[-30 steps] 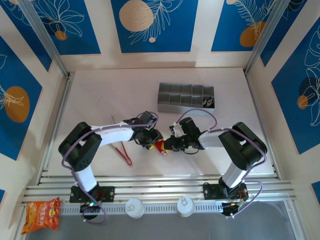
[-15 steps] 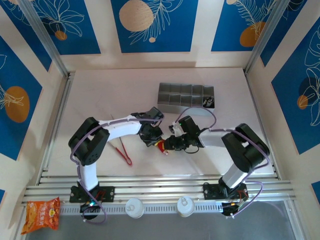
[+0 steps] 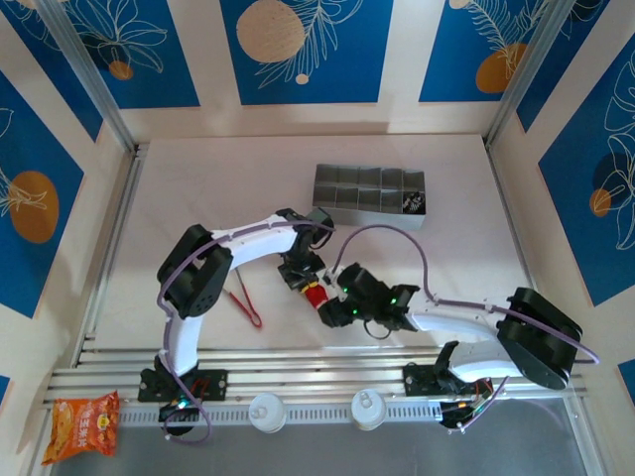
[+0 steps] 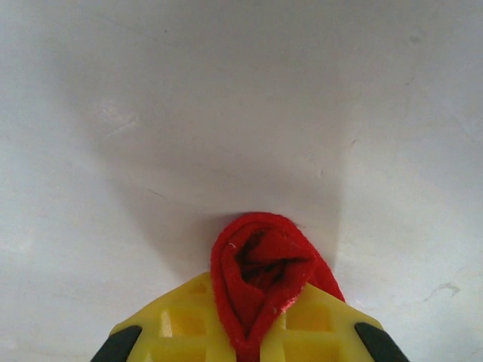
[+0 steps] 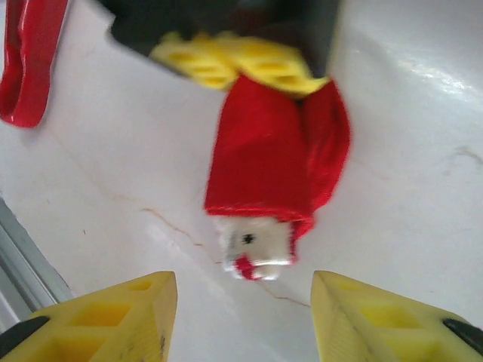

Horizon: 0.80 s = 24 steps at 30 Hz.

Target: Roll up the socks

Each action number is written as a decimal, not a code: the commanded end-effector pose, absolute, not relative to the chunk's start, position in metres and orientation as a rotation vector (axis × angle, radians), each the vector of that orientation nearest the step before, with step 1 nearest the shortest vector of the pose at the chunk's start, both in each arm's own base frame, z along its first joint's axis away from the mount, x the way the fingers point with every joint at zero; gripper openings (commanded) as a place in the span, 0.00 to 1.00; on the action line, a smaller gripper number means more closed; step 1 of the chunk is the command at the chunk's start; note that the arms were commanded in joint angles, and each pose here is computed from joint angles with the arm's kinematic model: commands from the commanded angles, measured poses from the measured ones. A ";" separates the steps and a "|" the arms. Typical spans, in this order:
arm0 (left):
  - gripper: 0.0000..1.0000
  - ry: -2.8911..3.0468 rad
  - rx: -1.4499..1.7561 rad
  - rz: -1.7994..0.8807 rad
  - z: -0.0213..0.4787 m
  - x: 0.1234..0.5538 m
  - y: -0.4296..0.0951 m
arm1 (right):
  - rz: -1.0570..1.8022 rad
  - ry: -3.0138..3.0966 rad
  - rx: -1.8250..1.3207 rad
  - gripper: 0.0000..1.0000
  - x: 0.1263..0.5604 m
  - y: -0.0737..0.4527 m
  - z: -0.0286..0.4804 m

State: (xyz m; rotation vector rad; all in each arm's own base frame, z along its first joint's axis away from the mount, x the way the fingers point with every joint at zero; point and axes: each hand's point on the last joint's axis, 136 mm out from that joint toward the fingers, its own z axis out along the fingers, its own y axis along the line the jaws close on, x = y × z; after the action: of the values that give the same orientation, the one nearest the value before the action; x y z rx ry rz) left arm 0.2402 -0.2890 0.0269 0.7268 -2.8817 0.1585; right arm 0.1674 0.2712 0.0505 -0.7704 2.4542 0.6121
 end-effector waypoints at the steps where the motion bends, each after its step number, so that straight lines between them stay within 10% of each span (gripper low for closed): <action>1: 0.00 -2.786 0.766 -0.207 0.002 0.212 -0.248 | 0.413 2.353 -0.770 0.52 0.183 0.272 0.055; 6: 0.00 -2.755 0.754 -0.245 -0.002 0.210 -0.249 | 0.326 2.338 -0.719 0.66 0.195 0.275 0.053; 24: 0.00 -2.733 0.742 -0.168 -0.008 0.217 -0.263 | 0.755 2.693 -0.384 0.63 0.203 0.295 0.007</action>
State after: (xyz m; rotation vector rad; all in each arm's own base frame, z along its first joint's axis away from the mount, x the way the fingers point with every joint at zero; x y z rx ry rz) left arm 0.2470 -0.2900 0.0259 0.7568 -2.8044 0.1035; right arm 0.2061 0.2780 0.0204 -0.4366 2.6113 0.6353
